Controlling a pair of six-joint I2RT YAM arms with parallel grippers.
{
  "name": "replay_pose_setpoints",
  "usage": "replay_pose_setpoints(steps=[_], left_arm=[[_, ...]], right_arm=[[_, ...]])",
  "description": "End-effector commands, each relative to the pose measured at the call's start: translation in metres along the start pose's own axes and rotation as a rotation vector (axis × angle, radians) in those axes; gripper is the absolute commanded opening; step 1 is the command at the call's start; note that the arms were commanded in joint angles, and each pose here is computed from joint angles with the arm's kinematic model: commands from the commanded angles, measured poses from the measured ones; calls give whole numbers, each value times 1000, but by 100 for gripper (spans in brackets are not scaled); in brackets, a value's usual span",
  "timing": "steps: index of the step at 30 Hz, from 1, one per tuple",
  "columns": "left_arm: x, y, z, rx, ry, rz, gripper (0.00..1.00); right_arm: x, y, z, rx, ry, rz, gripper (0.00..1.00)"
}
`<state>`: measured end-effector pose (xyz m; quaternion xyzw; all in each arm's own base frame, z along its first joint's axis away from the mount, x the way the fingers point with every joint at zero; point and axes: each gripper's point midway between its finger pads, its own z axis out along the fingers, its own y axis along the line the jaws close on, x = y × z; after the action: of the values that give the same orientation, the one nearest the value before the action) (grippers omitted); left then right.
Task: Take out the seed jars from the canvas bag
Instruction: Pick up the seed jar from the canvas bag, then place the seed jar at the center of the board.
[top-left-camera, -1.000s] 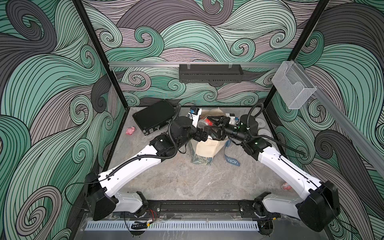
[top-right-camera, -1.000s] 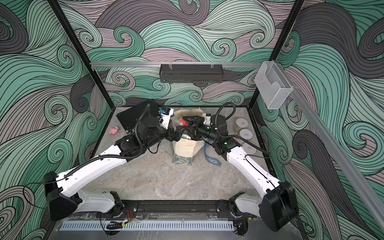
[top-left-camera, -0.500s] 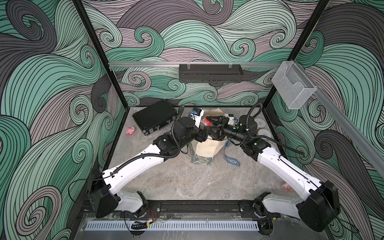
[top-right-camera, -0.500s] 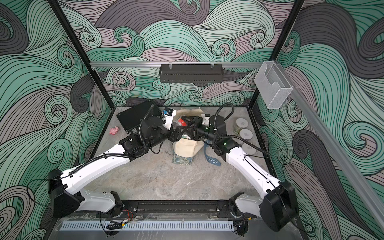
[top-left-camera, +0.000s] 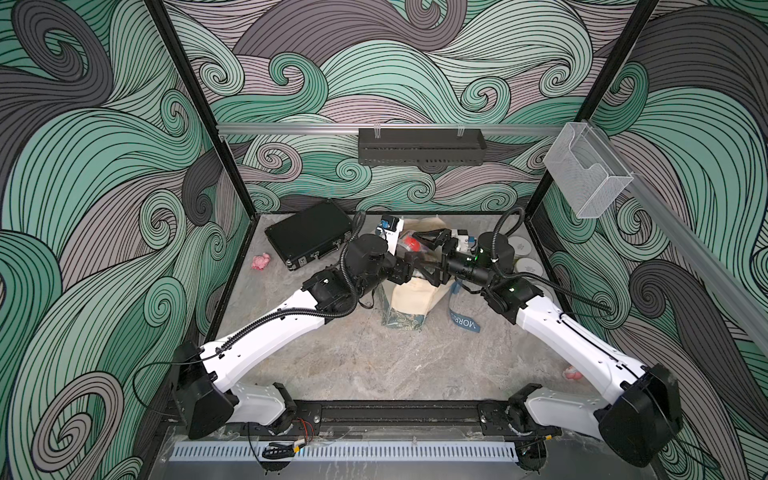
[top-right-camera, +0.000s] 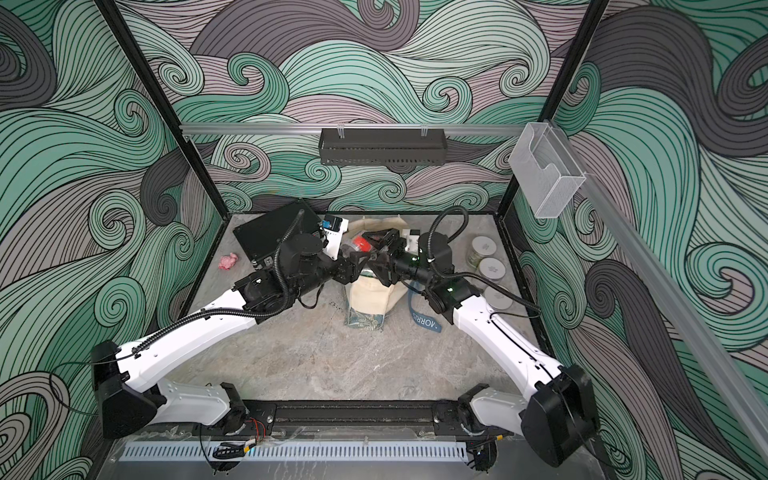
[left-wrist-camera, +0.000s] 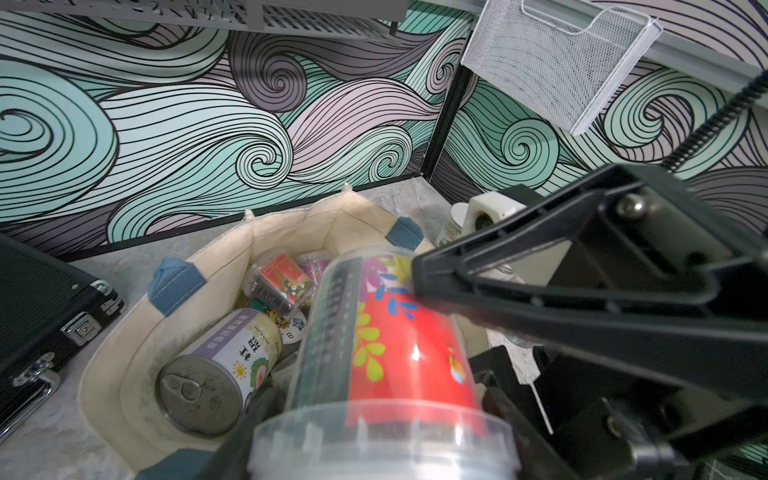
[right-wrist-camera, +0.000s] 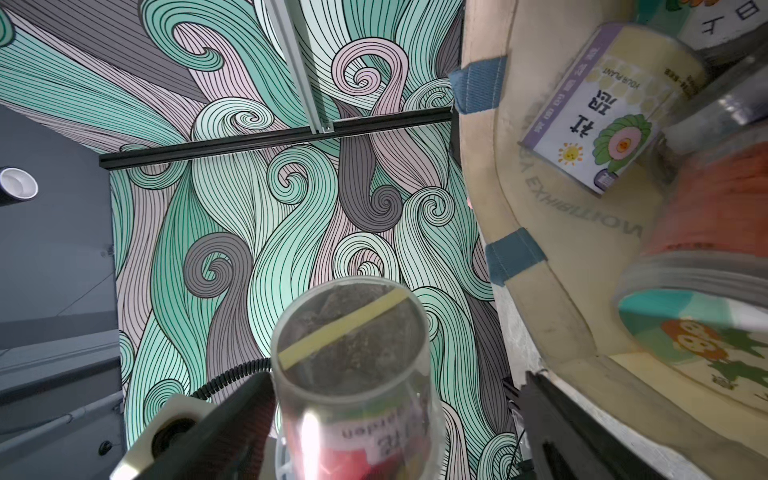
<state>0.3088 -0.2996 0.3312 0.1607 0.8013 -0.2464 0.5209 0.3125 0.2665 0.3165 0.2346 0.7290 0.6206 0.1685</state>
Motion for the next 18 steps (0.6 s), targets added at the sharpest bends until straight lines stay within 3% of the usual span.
replay_pose_setpoints(steps=[1,6,18], left_arm=[[-11,18,-31,-83,-34,-62,56],[10,57,-59,-226,30,-93,56],[81,189,-113,-659,360,-252,56]], right_arm=[[-2,0,-17,36,-21,-99,99],[-9,-5,-50,103,-68,-227,99],[4,-22,-101,303,-23,-570,99]])
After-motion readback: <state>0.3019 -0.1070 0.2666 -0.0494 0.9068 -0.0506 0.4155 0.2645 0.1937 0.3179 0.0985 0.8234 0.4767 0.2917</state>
